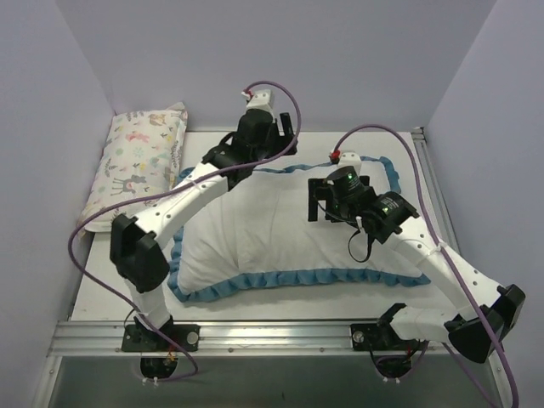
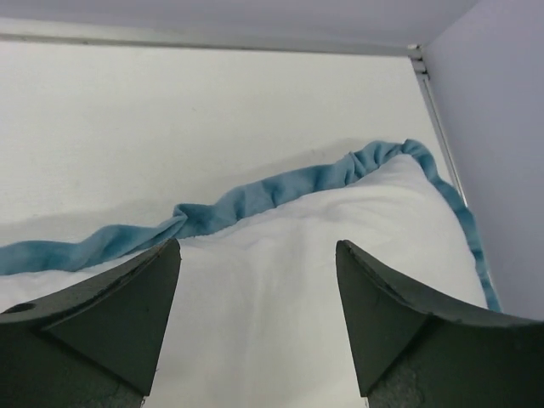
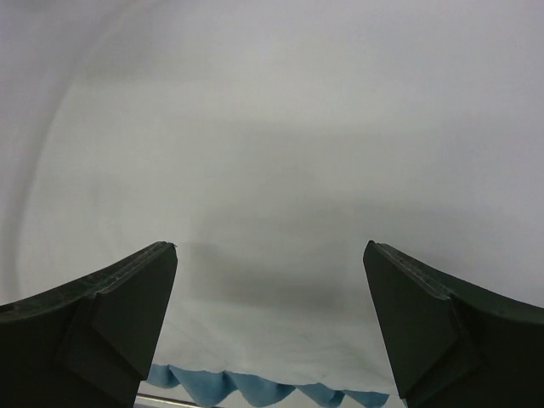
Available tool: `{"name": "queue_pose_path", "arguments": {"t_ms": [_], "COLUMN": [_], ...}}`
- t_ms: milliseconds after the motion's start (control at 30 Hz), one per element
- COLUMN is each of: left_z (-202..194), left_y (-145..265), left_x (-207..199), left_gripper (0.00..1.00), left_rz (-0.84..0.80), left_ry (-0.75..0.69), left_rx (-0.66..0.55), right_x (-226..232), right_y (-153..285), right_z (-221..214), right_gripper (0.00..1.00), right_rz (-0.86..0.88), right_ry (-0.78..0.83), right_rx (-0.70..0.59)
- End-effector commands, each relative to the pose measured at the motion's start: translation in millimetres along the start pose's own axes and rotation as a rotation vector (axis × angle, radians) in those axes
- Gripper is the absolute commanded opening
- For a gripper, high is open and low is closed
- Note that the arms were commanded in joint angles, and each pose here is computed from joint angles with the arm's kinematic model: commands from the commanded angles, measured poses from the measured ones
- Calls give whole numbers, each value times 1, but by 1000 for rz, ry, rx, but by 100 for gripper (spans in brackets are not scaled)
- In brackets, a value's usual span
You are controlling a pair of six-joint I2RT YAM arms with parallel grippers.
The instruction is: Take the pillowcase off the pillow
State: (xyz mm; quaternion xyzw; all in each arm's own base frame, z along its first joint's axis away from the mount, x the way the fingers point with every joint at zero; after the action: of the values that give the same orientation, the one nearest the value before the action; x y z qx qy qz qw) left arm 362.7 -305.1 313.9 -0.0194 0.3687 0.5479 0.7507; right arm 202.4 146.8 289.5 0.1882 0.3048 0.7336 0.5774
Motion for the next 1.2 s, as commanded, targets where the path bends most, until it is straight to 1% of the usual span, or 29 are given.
{"name": "queue_pose_path", "arguments": {"t_ms": [0,33,67,100,133,167,200,233,267,300,333,367,400,467,533,567,633,733,833,867,900,933,967,1000,1033,1067,1100,1133,1167], "left_z": [44,54,44,41,49,46,30,35,28,11,11,4,-13,-22,-38,-43,-55,-63,-76,-80,-82,-84,-85,-86,-87,-86,-85,-84,-82], "left_y": [67,88,95,103,126,136,139,161,169,171,186,190,188,193,192,192,193,190,182,178,177,173,172,171,170,170,171,172,174], "left_x": [0,4,18,26,32,41,59,65,77,96,105,115,130,138,146,149,155,160,169,171,172,172,172,173,173,172,172,172,171], "left_gripper": [82,83,83,83,84,84,84,85,86,86,87,87,87,87,87,87,88,88,79,69,61,53,47,33,27,24,19,17,16], "left_rz": [50,91,150,185,207,247,304,311,342,389,380,389,419,378,361,348,312,300,316,313,312,308,305,305,301,298,297,299,300], "left_ry": [18,28,21,20,40,41,27,49,60,53,92,100,92,118,116,119,129,155,159,160,160,161,162,161,161,159,155,150,148], "left_rx": [-144,-205,-187,-195,-251,-250,-228,-273,-270,-242,-259,-245,-203,-160,-99,-88,-59,-38,6,17,23,36,41,48,55,53,49,47,43], "right_x": [12,15,22,26,29,38,43,49,55,69,77,84,98,109,123,129,139,148,148,139,133,125,116,98,86,77,57,46,36], "right_y": [1,-1,1,0,0,2,-1,1,1,-3,-1,-3,-9,-9,-16,-16,-26,-44,-67,-76,-85,-92,-98,-104,-111,-113,-114,-116,-116], "right_z": [5,5,4,6,7,8,9,14,18,16,24,27,25,34,33,38,35,30,18,16,7,3,-1,1,-9,-11,-9,-17,-20], "right_gripper": [99,99,99,99,99,99,99,99,99,99,99,99,99,99,99,99,100,100,100,98,96,93,77,62,47,20,10,3,0], "right_rz": [19,18,25,26,26,45,47,61,72,87,98,95,102,105,116,121,119,104,33,-4,-26,-43,-64,-97,-126,-148,-188,-205,-218], "right_ry": [15,29,53,61,66,84,92,98,107,143,150,173,212,224,250,252,279,301,330,317,319,292,281,243,241,222,175,160,126], "right_rx": [-53,-48,-57,-66,-71,-84,-84,-100,-110,-101,-120,-123,-109,-127,-110,-119,-99,-61,-8,15,54,78,103,120,157,167,173,198,213]}}
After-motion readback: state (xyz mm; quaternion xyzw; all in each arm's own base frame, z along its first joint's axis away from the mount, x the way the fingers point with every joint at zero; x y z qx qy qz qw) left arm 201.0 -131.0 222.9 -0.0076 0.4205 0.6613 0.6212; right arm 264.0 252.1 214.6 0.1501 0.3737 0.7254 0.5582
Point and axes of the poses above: each gripper's point midway between its finger pads, its own y axis back along the fingers, its own x axis along the line the jaws close on, z = x × y, the point moved 10 cm from there along y, back along the fingers, and after that the axes turned 12 degrees about y, right-handed, at the moved point
